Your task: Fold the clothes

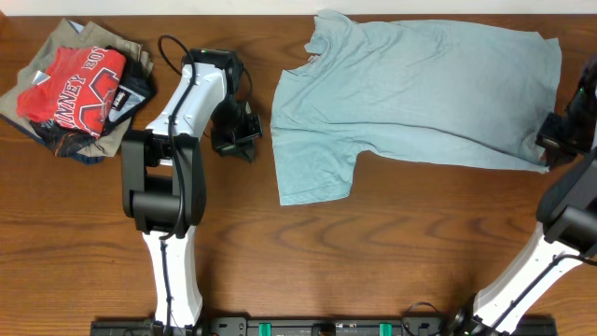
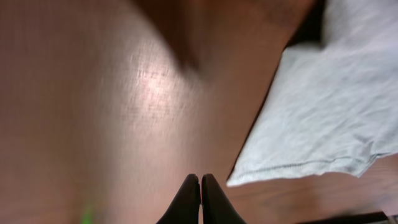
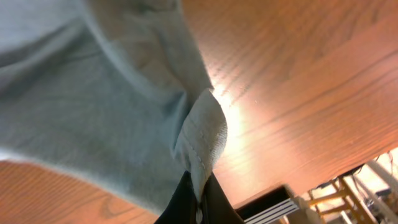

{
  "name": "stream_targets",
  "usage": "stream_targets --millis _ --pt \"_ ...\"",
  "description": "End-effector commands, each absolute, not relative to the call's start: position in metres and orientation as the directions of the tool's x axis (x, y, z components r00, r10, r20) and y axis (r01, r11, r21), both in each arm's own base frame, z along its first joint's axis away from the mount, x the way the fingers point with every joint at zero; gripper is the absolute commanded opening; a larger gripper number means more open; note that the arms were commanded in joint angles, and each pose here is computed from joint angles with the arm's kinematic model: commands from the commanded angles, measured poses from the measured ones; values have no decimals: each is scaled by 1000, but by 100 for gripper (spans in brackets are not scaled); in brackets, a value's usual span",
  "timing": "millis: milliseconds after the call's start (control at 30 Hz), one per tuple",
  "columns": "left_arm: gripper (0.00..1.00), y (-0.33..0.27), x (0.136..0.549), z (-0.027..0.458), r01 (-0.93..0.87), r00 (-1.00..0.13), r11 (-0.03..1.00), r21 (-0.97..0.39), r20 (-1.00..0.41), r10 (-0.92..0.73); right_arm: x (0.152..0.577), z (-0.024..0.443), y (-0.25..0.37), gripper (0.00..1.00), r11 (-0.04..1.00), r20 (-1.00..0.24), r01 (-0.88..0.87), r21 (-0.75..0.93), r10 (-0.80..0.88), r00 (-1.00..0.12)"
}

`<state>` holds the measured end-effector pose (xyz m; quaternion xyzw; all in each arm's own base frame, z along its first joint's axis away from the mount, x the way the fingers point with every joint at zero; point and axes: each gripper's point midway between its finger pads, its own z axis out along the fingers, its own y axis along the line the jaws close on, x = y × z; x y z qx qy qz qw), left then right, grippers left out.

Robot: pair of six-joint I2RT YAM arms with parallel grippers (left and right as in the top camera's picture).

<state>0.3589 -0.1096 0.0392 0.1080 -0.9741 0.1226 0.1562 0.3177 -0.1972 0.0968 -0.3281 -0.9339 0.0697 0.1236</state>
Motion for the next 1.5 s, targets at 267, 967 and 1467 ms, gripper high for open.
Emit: stream_targets --millis 267,967,1467 --pt "71 -143 402 42 -117 -989 928 -353 124 -78 314 94 -202 1 745 183 633 -210 666 -723" --pt "74 -189 392 -16 51 -992 975 -217 101 74 320 92 -206 1 759 159 620 -200 649 -744" --pt "71 -156 421 38 32 -998 991 -128 -54 25 322 92 -207 1 761 149 618 -196 646 -749"
